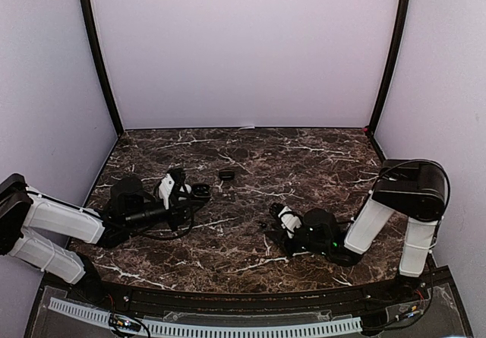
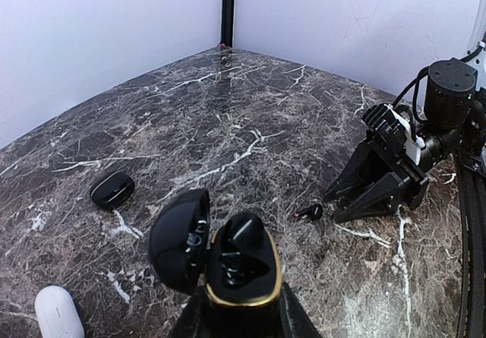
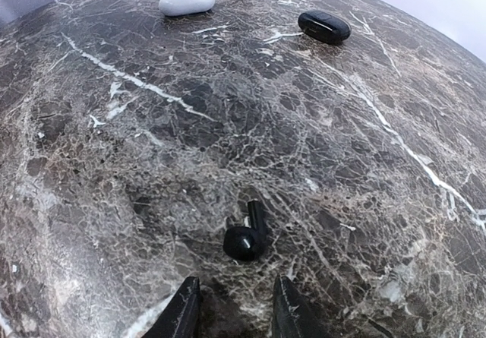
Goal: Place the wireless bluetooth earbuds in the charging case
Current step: Pick up the left earbud from the center of the board.
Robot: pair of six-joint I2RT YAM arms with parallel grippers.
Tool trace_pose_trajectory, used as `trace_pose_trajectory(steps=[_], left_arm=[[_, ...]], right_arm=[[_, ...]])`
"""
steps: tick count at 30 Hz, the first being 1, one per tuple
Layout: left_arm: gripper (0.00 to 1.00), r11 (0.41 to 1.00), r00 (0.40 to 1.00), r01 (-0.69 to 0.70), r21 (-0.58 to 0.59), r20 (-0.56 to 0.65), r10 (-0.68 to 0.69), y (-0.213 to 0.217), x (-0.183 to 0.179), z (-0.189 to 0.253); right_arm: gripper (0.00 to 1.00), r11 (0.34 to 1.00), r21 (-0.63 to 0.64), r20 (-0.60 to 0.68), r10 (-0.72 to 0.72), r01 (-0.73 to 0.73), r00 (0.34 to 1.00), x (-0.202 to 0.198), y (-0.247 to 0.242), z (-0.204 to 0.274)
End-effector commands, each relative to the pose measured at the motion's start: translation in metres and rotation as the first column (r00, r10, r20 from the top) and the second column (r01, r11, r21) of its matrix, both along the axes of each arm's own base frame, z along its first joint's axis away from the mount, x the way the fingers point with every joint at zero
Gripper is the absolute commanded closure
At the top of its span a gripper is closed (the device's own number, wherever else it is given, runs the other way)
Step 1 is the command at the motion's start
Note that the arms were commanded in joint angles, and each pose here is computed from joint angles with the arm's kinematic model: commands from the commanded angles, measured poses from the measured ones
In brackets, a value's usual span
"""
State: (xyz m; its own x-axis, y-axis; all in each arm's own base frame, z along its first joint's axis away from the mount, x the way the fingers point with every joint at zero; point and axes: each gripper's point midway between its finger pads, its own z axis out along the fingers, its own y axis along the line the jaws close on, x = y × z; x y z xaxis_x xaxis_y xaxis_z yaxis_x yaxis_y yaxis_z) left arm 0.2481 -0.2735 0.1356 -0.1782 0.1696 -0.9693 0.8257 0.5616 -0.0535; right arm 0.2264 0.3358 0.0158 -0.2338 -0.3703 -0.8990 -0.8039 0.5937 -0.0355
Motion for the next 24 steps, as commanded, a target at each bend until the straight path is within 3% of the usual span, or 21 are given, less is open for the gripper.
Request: trace_pose_trajectory(steps=[1, 15, 24], left_arm=[[0.90, 1.000, 1.000, -0.007, -0.025, 0.027, 0.007, 0.003, 0.000, 0.007], [0.90, 1.000, 0.999, -0.019, -0.002, 0.040, 0.019, 0.004, 0.002, 0.004], [0.90, 1.000, 0.999, -0.016, -0.003, 0.037, 0.016, 0.004, 0.002, 0.003]], right_arm=[[0.68, 0.998, -0.063, -0.014, 0.004, -0.005, 1.000, 0.000, -0.002, -0.018], [0.71, 0.997, -0.081, -0.046, 0.004, -0.008, 0.999, 0.009, 0.002, -0.029], [0.77, 0.994, -0.109, -0.045, -0.030, 0.025, 0.999, 0.017, 0.002, -0.035]])
